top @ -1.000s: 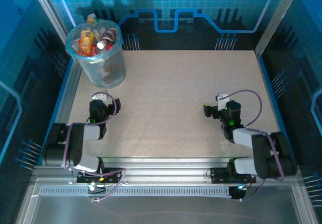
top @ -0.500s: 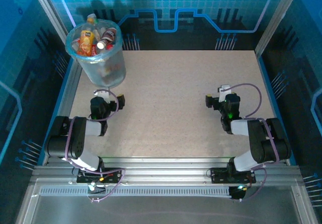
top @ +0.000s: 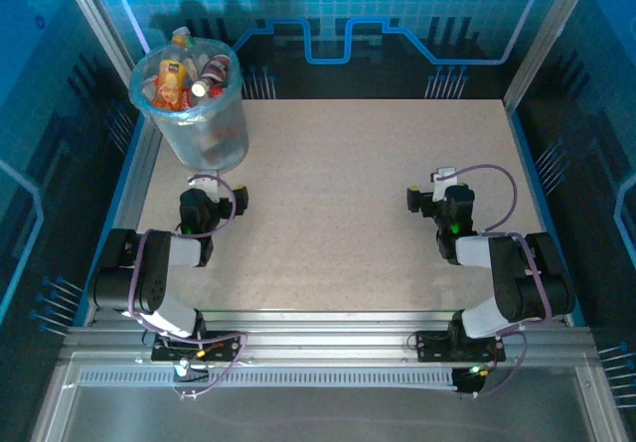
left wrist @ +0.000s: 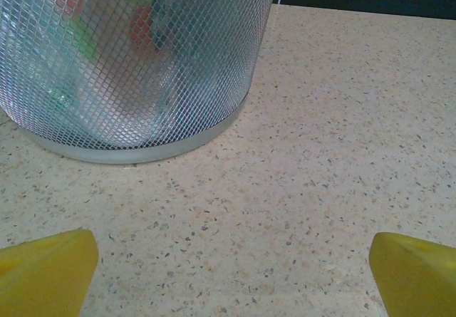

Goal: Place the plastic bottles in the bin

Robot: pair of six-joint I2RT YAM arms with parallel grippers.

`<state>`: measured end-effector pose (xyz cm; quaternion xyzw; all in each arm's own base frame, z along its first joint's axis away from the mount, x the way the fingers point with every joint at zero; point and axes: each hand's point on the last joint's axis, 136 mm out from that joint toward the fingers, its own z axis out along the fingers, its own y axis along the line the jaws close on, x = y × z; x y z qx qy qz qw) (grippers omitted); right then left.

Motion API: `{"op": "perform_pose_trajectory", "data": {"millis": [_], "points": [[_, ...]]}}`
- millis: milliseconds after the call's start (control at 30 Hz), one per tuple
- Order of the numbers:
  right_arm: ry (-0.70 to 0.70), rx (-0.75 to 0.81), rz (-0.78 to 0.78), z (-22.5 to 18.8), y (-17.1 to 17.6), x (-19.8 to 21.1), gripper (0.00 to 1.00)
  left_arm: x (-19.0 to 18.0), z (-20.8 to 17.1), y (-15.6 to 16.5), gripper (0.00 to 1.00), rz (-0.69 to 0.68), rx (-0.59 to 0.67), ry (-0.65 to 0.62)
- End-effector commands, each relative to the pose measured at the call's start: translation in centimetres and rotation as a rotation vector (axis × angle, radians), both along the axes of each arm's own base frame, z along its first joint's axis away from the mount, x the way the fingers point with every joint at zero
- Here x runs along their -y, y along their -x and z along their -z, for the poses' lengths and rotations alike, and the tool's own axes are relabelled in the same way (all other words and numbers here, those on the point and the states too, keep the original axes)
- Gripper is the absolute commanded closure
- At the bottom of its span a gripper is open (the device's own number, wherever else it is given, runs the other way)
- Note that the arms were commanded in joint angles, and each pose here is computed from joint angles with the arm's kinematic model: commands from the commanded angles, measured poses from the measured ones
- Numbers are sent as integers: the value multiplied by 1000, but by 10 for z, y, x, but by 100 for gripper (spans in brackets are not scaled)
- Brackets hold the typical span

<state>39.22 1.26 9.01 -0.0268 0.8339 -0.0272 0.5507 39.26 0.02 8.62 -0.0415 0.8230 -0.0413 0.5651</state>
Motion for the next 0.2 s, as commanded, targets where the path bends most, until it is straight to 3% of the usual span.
{"op": "perform_pose_trajectory", "data": {"millis": [0, 167], "points": [[-4, 22, 8, -6, -4, -2, 0, 6, -10, -6, 1, 32, 28, -12], [-4, 22, 7, -5, -4, -2, 0, 6, -9, -6, 1, 30, 28, -17]]}}
